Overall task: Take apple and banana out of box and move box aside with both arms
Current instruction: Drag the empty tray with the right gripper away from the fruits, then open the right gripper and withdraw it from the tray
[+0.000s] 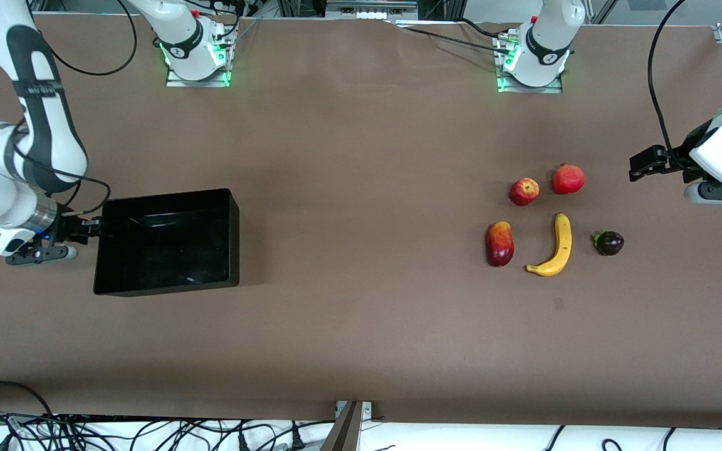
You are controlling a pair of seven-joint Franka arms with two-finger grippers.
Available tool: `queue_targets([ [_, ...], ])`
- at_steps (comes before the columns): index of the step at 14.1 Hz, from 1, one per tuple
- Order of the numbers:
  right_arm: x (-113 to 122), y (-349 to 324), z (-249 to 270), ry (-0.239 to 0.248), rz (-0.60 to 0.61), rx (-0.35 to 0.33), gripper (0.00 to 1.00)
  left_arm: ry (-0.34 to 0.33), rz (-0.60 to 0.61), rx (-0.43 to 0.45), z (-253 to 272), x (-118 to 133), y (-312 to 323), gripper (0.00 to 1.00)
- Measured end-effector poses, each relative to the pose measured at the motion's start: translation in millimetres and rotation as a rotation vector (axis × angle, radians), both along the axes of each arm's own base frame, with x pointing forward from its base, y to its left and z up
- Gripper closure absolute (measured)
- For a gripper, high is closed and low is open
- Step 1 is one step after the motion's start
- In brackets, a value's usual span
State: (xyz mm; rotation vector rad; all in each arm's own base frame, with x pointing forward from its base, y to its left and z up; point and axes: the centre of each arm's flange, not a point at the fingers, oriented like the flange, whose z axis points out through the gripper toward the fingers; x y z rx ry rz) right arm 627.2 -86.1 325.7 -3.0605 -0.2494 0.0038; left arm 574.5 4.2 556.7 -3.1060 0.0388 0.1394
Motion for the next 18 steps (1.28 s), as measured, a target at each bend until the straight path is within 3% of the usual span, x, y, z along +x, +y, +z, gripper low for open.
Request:
queue_targets([
  [1,8,16,22,0.006,-0.001,0.013,0.02,0.001,0.0,0.0,0,0,0,0.0],
  [5,18,89,94,0.024,-0.059,0.032,0.0,0.001,-0.001,0.0,0,0,0,0.0],
  [9,-4,114,172,0.018,-0.023,-0.02,0.0,0.002,-0.001,0.0,0,0,0,0.0],
  [13,-23,117,218,0.088,-0.01,-0.024,0.0,0.002,-0.001,0.0,0,0,0,0.0],
  [18,-37,134,249,0.057,-0.018,-0.033,0.0,-0.009,-0.001,0.0,5,1,0,0.0],
])
